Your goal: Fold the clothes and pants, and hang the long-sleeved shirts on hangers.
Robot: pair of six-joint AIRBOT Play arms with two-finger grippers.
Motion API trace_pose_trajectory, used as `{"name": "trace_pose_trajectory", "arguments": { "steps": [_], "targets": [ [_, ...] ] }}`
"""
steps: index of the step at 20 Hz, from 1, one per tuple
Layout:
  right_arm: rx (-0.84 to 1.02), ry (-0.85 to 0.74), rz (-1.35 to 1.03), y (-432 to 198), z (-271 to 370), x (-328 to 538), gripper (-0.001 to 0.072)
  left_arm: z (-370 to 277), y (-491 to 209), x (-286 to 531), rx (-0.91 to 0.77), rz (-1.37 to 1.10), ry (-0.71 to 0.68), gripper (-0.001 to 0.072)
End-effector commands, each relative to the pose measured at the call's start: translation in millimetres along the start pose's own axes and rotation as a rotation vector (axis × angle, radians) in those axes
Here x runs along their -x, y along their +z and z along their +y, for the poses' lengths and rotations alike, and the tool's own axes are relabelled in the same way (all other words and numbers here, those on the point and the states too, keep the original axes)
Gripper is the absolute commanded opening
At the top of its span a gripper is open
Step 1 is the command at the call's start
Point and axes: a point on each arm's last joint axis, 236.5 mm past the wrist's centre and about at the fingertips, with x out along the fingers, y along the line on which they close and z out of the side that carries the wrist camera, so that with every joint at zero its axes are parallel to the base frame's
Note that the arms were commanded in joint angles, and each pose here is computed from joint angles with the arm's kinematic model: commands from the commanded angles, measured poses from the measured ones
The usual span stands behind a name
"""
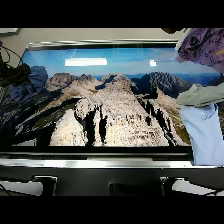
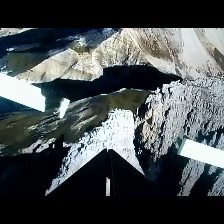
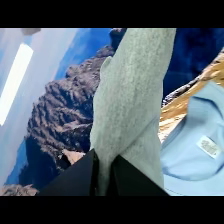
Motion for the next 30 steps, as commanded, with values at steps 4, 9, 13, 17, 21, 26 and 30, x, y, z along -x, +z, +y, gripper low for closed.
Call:
{"name": "trace_pose_trajectory", "arguments": {
  "steps": [4, 9, 13, 17, 21, 26, 30],
  "targets": [
    [-0.025, -0.249, 0.052, -22.1, -51.5, 40.2, 0.0028, 1.0, -2.8, 0.1, 0.0, 0.012, 0.003, 0.0023],
    [-0.025, -0.407, 0.194, -69.4, -99.2, 44.4, 0.0028, 1.4, -3.6, 0.1, -0.001, 0.015, 0.004, 0.0023],
    [-0.007, -0.552, 0.234, -121.9, -161.5, 47.0, 0.0028, 1.4, -3.7, 0.1, -0.001, 0.016, 0.005, 0.0022],
    [0.031, -0.682, 0.232, -157.1, -217.2, 47.8, 0.0029, 1.9, -5.6, 0.2, -0.004, 0.024, 0.007, 0.0023],
    [0.045, -0.754, 0.248, -170.2, -243.3, 44.3, 0.003, 2.5, -7.7, 0.2, -0.004, 0.033, 0.009, 0.0023],
    [0.052, -0.841, 0.314, -187.2, -263.2, 55.3, 0.0031, 2.5, -8.0, 0.3, -0.004, 0.034, 0.009, 0.0022],
    [0.059, -0.875, 0.327, -189.9, -270.3, 59.9, 0.0031, 2.6, -8.3, 0.3, -0.004, 0.035, 0.01, 0.0023]
  ]
}}
